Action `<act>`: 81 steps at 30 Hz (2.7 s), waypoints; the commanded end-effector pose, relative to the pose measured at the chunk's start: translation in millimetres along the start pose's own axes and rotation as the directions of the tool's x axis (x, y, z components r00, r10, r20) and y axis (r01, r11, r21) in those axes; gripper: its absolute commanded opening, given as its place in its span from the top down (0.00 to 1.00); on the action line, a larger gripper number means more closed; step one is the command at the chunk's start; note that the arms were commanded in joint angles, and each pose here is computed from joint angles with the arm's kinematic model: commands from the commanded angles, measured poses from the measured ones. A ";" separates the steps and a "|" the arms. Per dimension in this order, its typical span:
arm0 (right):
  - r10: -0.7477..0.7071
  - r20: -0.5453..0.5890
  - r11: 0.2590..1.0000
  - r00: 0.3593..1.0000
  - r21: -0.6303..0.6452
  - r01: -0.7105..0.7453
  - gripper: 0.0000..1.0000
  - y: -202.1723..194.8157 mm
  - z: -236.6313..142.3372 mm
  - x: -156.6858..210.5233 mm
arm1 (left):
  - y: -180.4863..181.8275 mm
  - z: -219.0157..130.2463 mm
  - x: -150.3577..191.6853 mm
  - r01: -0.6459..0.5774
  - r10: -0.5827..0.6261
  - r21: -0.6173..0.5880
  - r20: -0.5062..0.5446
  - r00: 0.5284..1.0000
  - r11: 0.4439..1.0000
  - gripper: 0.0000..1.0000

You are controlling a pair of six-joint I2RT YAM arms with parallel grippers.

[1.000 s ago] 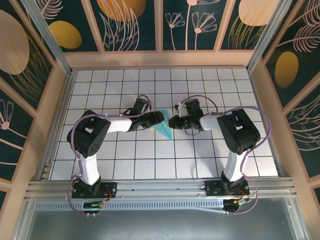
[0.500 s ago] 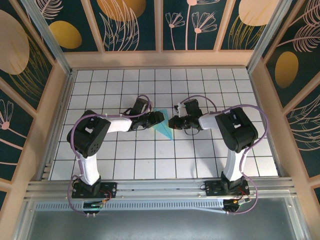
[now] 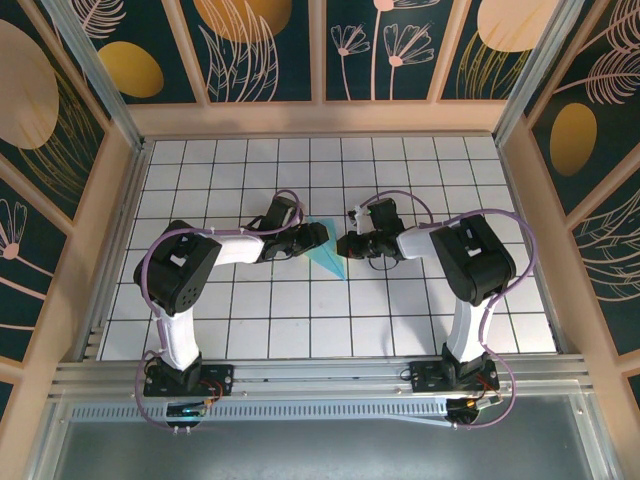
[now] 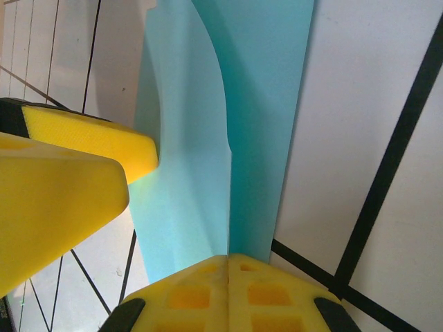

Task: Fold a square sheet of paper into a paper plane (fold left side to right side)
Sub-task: Fourth fold the wing at the center of the table.

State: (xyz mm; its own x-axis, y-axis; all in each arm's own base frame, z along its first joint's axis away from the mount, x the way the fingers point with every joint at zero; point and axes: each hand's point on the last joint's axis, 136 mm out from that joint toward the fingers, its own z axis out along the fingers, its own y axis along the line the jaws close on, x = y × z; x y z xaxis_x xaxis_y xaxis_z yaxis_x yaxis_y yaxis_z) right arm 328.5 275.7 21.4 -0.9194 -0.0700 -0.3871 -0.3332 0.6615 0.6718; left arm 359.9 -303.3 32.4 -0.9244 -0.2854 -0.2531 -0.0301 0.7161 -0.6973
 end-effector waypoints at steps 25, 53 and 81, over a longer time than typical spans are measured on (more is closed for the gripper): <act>-0.005 0.025 1.000 1.000 -0.022 0.006 1.00 13.6 -9.4 -3.2 | 28.8 6.1 12.1 0.010 -0.013 -0.103 -0.034 0.999 0.995 0.45; 0.039 -0.043 0.996 0.998 0.077 -0.036 1.00 -17.3 8.1 17.4 | 23.5 3.4 10.5 0.008 -0.010 -0.089 -0.030 0.999 0.996 0.44; 0.086 -0.090 0.982 0.992 0.175 -0.069 1.00 -39.5 11.2 33.1 | -48.6 -57.1 -43.7 -0.146 0.147 -0.015 0.165 0.975 0.989 0.47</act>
State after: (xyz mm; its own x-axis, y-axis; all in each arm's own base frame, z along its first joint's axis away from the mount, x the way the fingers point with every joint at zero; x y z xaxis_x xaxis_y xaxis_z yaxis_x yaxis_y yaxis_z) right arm 326.9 271.9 18.2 -0.9373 -0.0536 -0.3445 -0.2836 0.6917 0.6642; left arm 380.9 -292.5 110.7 -0.8533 -0.2887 -0.4341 0.0729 0.7584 -0.6477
